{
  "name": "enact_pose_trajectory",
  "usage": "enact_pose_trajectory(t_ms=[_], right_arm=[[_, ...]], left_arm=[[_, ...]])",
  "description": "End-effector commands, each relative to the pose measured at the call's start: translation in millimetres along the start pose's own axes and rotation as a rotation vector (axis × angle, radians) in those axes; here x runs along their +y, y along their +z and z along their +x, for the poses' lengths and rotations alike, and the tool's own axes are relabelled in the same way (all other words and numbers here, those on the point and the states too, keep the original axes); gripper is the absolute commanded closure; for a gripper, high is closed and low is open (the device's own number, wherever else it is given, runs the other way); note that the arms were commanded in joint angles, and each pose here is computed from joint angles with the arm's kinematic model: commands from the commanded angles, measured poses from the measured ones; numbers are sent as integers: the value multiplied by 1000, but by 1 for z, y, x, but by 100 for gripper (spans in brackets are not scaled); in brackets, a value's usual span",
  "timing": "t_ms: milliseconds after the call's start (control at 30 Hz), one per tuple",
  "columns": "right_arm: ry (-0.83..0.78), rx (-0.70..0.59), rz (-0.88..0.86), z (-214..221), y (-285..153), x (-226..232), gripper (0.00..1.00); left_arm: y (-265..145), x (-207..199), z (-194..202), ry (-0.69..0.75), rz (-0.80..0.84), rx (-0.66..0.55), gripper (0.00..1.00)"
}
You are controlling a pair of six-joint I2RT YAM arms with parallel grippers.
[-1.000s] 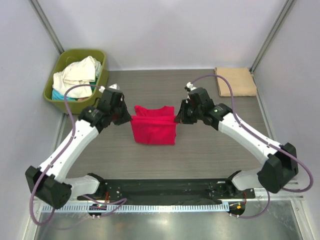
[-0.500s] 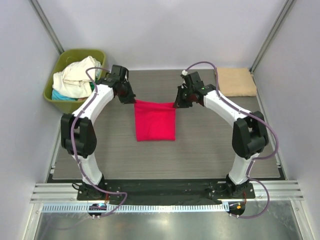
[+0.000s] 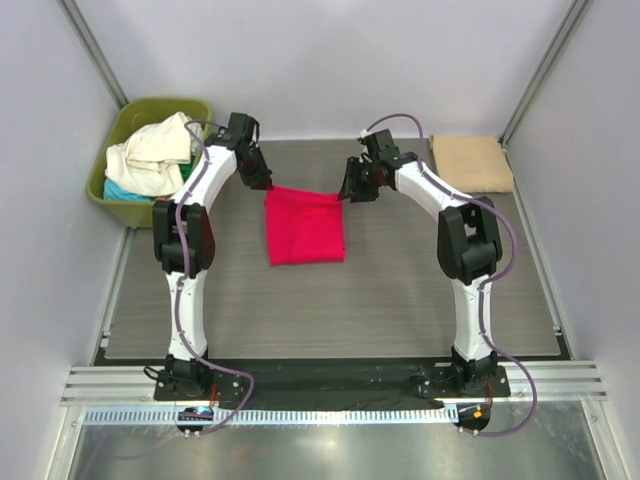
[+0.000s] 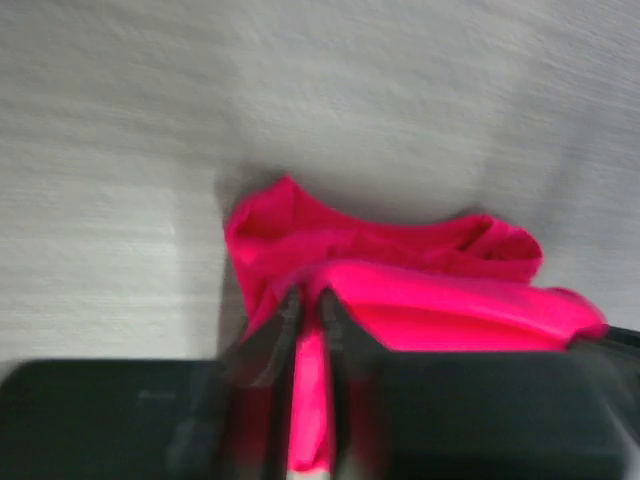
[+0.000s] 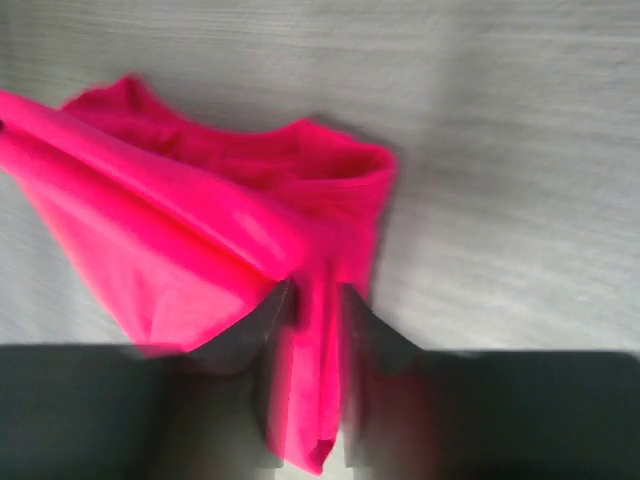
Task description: Fold and stack the t-shirts
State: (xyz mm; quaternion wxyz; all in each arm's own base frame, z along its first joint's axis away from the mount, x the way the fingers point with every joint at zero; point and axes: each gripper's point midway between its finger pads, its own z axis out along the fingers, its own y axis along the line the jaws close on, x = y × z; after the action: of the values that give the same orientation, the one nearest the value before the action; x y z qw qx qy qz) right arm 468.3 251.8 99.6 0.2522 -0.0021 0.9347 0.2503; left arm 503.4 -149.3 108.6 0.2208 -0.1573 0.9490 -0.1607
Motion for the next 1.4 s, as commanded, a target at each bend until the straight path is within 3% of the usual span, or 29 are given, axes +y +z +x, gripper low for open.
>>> enact_pose_trajectory(t_ms=[0, 67, 133, 167, 233, 267, 300, 433, 467, 533, 567, 733, 1100, 1367], right_arm=[[-20, -24, 0, -27, -2, -12, 47], [-13, -25, 30, -37, 0, -21, 25], [-16, -33, 64, -39, -8, -30, 21], [-19, -48, 103, -35, -18, -36, 20], [-20, -54, 122, -19, -33, -41, 20], [-13, -56, 122, -11, -36, -44, 20], [-8, -60, 100, -3, -43, -41, 20], [11, -80, -5, 43, -57, -31, 26], [18, -31, -9, 74, -54, -40, 27], [-6, -61, -123, 85, -65, -18, 30], [7, -19, -138, 112, -62, -24, 31], [-61, -1, -249, 146, -61, -2, 36], [-131, -19, -257, 137, -25, 1, 41], [-171, 9, -245, 140, -8, 8, 43]], left_arm=[[5, 42, -27, -7, -129, -22, 81], [1, 42, -26, -16, -128, 21, 48], [-13, 33, -21, 16, -129, 0, 38], [-8, 39, -7, 27, -145, 2, 27], [-53, 27, -2, 10, -118, -119, 23], [-39, 36, 14, 11, -132, -81, 23], [-66, 28, 15, -5, -92, -133, 24], [-75, 44, 57, -58, -69, -160, 31], [-69, 56, 75, -64, -89, -141, 33], [-72, 60, 102, -69, -72, -128, 36], [-71, 56, 106, -70, -43, -142, 38], [-57, 63, 147, -36, 37, -103, 40], [-11, 70, 189, -20, 106, -30, 43], [-1, 73, 197, -17, 105, -14, 55]])
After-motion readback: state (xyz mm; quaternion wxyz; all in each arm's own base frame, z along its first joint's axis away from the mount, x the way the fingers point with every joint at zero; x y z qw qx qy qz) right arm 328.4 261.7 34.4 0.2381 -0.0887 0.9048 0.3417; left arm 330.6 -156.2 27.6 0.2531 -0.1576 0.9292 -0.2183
